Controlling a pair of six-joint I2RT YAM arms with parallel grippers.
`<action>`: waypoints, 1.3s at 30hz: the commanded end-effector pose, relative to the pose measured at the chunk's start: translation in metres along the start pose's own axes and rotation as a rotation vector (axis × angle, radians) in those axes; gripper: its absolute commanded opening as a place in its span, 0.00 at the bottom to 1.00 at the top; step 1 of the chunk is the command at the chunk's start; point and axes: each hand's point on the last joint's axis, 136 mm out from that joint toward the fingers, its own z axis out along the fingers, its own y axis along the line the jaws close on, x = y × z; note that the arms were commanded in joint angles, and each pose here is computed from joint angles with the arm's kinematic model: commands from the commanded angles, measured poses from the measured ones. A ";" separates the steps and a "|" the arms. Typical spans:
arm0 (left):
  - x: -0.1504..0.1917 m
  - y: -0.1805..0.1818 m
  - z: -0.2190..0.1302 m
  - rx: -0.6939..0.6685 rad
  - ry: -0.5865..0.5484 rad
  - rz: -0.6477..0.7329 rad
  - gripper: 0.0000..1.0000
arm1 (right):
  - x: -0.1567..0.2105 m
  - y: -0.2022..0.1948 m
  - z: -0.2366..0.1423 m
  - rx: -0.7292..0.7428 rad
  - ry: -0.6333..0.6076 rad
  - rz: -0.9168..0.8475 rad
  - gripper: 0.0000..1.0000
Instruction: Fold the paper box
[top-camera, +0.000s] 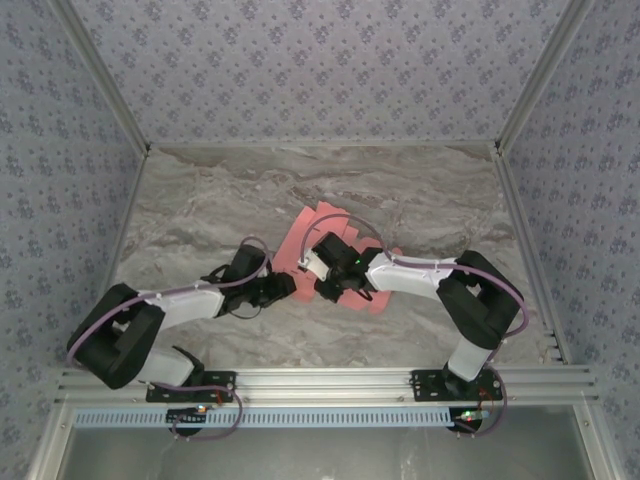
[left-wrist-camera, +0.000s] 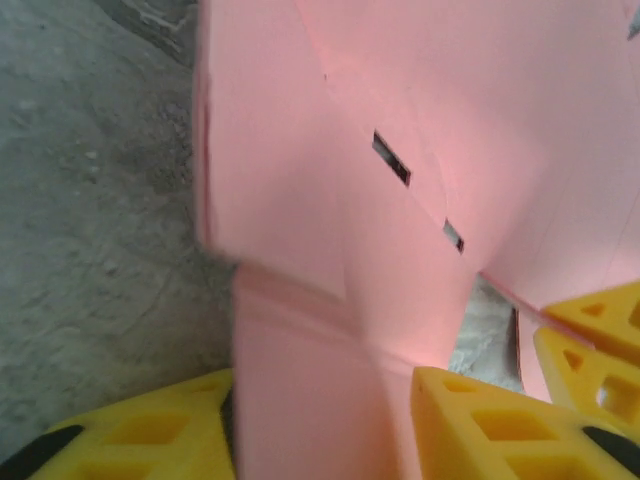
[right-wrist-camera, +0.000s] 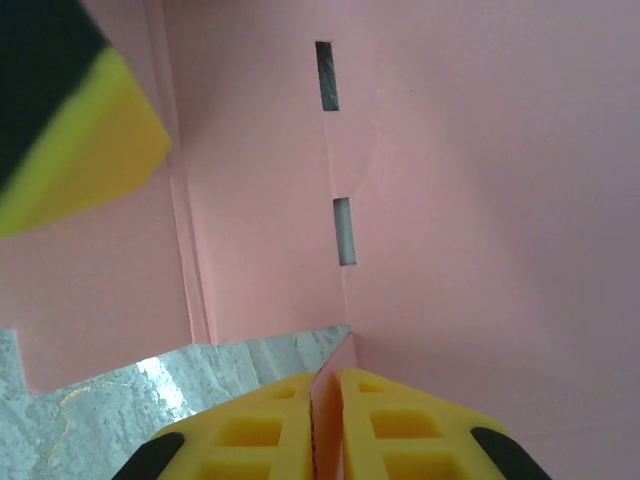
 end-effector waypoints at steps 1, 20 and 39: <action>-0.004 0.000 0.005 -0.034 -0.023 -0.007 0.29 | 0.009 0.007 -0.001 -0.038 0.017 0.009 0.14; -0.036 -0.010 -0.027 -0.192 -0.259 0.397 0.00 | -0.028 -0.027 -0.016 0.068 -0.314 0.507 0.47; -0.047 -0.008 -0.040 -0.303 -0.514 0.718 0.00 | -0.038 -0.049 -0.073 -0.031 -0.678 1.409 0.63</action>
